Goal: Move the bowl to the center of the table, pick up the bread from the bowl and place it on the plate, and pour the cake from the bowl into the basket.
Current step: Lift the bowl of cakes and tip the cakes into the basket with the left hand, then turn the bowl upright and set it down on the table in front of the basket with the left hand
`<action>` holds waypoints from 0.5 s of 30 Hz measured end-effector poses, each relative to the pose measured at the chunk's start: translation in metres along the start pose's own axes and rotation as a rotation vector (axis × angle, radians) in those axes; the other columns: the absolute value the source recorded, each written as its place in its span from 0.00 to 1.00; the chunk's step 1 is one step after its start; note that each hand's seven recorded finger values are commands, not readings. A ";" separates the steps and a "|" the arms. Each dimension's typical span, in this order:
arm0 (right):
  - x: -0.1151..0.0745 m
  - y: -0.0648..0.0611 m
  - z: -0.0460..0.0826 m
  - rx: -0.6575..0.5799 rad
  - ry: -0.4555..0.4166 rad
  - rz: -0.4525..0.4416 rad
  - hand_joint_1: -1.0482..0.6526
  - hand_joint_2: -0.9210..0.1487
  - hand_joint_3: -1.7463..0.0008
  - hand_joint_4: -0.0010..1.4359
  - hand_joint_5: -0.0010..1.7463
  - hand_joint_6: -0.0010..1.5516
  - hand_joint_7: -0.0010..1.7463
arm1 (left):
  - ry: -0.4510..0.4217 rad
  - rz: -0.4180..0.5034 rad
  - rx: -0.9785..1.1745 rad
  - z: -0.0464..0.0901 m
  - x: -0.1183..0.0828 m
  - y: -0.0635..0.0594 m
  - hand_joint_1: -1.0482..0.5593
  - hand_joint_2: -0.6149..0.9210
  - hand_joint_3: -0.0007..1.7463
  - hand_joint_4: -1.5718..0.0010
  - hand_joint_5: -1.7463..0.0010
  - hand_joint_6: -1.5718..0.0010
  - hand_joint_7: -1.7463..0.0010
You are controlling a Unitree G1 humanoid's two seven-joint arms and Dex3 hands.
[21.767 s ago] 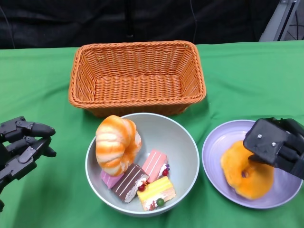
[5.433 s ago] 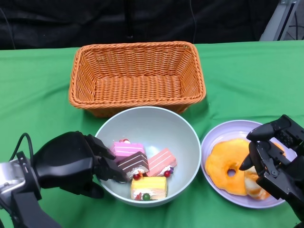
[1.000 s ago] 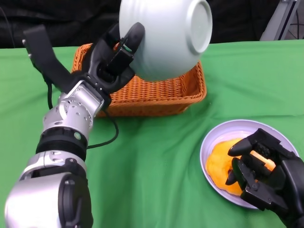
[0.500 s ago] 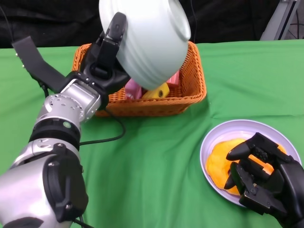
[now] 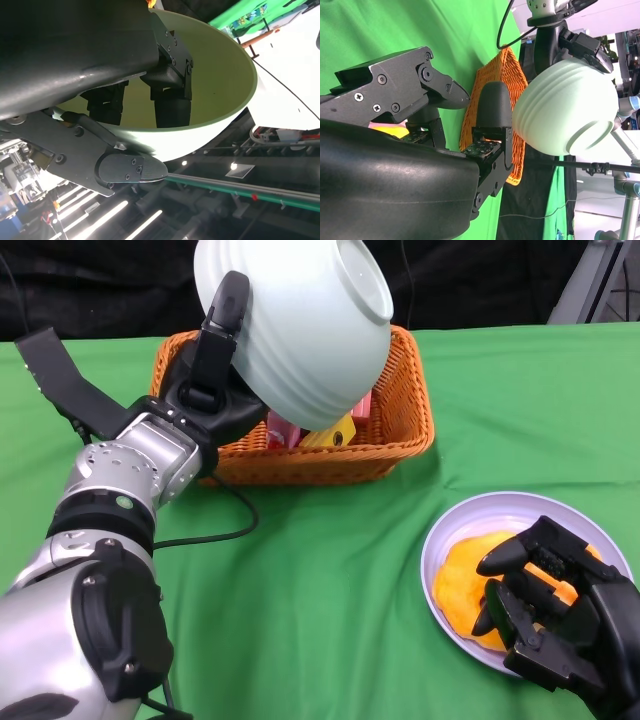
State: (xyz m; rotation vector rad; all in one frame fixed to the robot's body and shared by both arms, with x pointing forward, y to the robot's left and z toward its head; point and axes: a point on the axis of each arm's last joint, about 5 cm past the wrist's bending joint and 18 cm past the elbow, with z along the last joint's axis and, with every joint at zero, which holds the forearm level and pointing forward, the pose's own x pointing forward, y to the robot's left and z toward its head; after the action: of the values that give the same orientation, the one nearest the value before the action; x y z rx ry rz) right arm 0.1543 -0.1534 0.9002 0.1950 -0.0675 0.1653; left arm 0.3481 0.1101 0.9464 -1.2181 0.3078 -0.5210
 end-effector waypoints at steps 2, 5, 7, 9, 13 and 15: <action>0.000 0.000 0.000 0.000 0.001 0.000 0.59 0.19 0.47 0.37 1.00 0.28 0.88 | 0.003 -0.009 0.051 0.001 0.001 -0.001 0.50 0.97 0.31 0.50 0.00 0.58 0.06; -0.001 0.000 0.000 -0.001 0.002 0.000 0.58 0.19 0.47 0.37 1.00 0.28 0.88 | 0.013 -0.028 0.154 0.004 0.002 -0.004 0.51 0.88 0.46 0.50 0.00 0.57 0.08; -0.001 0.000 0.000 -0.001 0.003 0.001 0.58 0.20 0.47 0.37 1.00 0.28 0.89 | 0.024 -0.084 0.249 0.007 0.004 -0.009 0.51 0.87 0.48 0.51 0.00 0.53 0.13; -0.001 0.000 0.000 0.000 0.003 0.002 0.58 0.20 0.47 0.37 1.00 0.28 0.89 | 0.032 -0.163 0.362 0.011 0.006 -0.016 0.51 0.88 0.47 0.51 0.00 0.51 0.17; 0.000 0.000 0.000 0.002 0.002 0.005 0.59 0.19 0.46 0.36 1.00 0.28 0.89 | 0.039 -0.314 0.548 0.019 0.009 -0.032 0.49 0.87 0.45 0.51 0.00 0.48 0.18; 0.000 0.000 0.000 0.003 0.001 0.006 0.59 0.19 0.46 0.37 1.00 0.28 0.89 | 0.043 -0.371 0.638 0.022 0.008 -0.037 0.49 0.86 0.46 0.50 0.00 0.49 0.17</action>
State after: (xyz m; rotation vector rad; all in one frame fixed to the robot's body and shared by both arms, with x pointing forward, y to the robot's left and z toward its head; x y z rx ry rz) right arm 0.1543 -0.1537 0.9000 0.1976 -0.0666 0.1711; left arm 0.3581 0.1143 0.9893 -0.6386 -0.0587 -0.8874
